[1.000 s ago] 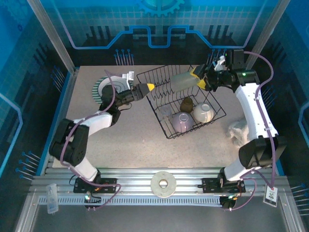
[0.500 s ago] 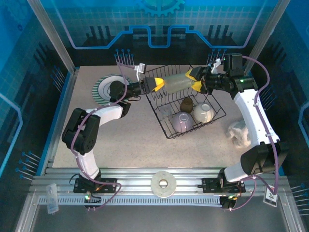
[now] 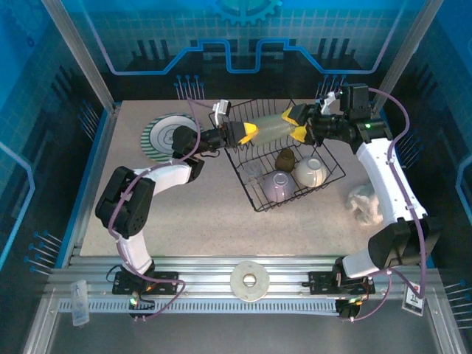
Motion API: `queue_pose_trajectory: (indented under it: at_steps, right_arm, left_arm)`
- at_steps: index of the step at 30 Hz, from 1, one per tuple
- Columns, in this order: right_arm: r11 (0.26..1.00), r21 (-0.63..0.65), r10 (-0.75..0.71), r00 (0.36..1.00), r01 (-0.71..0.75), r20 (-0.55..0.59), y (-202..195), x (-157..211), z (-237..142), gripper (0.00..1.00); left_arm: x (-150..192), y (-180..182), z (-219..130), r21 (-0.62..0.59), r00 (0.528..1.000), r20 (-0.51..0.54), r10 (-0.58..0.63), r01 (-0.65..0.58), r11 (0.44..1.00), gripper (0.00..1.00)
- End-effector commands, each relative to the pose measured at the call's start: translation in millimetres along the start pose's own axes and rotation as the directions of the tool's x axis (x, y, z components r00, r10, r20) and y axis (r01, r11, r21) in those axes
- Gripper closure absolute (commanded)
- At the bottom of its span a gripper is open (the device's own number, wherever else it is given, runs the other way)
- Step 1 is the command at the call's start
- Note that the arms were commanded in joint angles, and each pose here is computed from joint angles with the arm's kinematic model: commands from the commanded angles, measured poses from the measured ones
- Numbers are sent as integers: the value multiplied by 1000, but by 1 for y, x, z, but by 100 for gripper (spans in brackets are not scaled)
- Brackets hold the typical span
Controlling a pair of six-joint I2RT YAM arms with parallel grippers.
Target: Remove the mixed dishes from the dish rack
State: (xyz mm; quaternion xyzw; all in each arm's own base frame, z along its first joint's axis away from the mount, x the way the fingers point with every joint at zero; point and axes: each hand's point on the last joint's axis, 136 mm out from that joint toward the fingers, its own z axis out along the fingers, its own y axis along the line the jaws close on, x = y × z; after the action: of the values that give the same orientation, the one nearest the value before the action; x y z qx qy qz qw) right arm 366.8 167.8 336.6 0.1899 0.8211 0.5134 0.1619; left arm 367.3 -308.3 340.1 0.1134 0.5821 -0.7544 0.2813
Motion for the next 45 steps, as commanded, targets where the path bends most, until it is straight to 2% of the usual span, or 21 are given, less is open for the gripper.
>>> queue_pose_trajectory:
  at_steps: [1,3,5,7,8,12,13,17,21,25,29,32,35,38,39,45]
  right_arm:
    - [998,-47,-43,999,42,-18,16,14,-5,84]
    - [997,-53,-50,999,49,-20,18,17,-6,85]
    - [997,-58,-61,998,60,-21,21,20,-7,84]
    - [995,-70,-79,997,77,-16,25,23,-9,74]
    - [992,-84,-91,996,90,-17,28,25,-10,65]
    - [965,-211,-159,987,156,1,54,29,-18,8]
    - [965,-203,-166,986,168,24,55,28,-21,0]
    - [974,-54,-206,961,219,184,44,18,-44,0]
    - [964,118,-265,901,238,344,26,16,-76,0]
    - [929,256,-346,868,266,356,10,18,-88,0]
    - [892,336,-404,866,302,294,1,18,-82,0]
    - [834,407,-494,833,373,249,-1,24,-79,0]
    - [804,439,-527,823,402,211,-10,35,-76,0]
    - [791,423,-541,828,443,145,-18,53,-62,0]
    - [781,427,-547,830,457,113,-23,59,-57,0]
    - [760,415,-550,835,500,1,-47,89,-43,0]
  left_arm:
    - [-1,-35,2,48,998,22,65,-66,997,84]
    - [-1,-37,1,36,998,30,59,-60,998,100]
    - [-2,-32,-1,1,998,46,36,-36,999,100]
    - [-3,-32,-2,-17,998,65,11,-10,1000,100]
    - [-4,-33,-3,-15,997,73,-1,2,1000,100]
    - [-14,-41,-4,-7,991,124,-58,59,998,100]
    - [-16,-40,-6,-19,987,143,-73,77,997,100]
    - [-25,-37,-20,-119,970,234,-66,96,988,100]
    - [-29,-40,-50,-300,956,294,16,77,951,100]
    - [-32,-47,-88,-503,938,323,122,61,862,100]
    - [-26,-51,-138,-730,935,304,183,105,676,100]
    - [-19,-55,-183,-883,944,243,224,120,455,100]
    - [-15,-50,-234,-941,942,274,194,221,254,100]
    - [-7,-42,-282,-942,931,335,144,330,54,100]
    - [-4,-38,-293,-934,928,356,107,358,4,100]
    - [-10,-12,-335,-886,900,436,-9,428,-179,100]
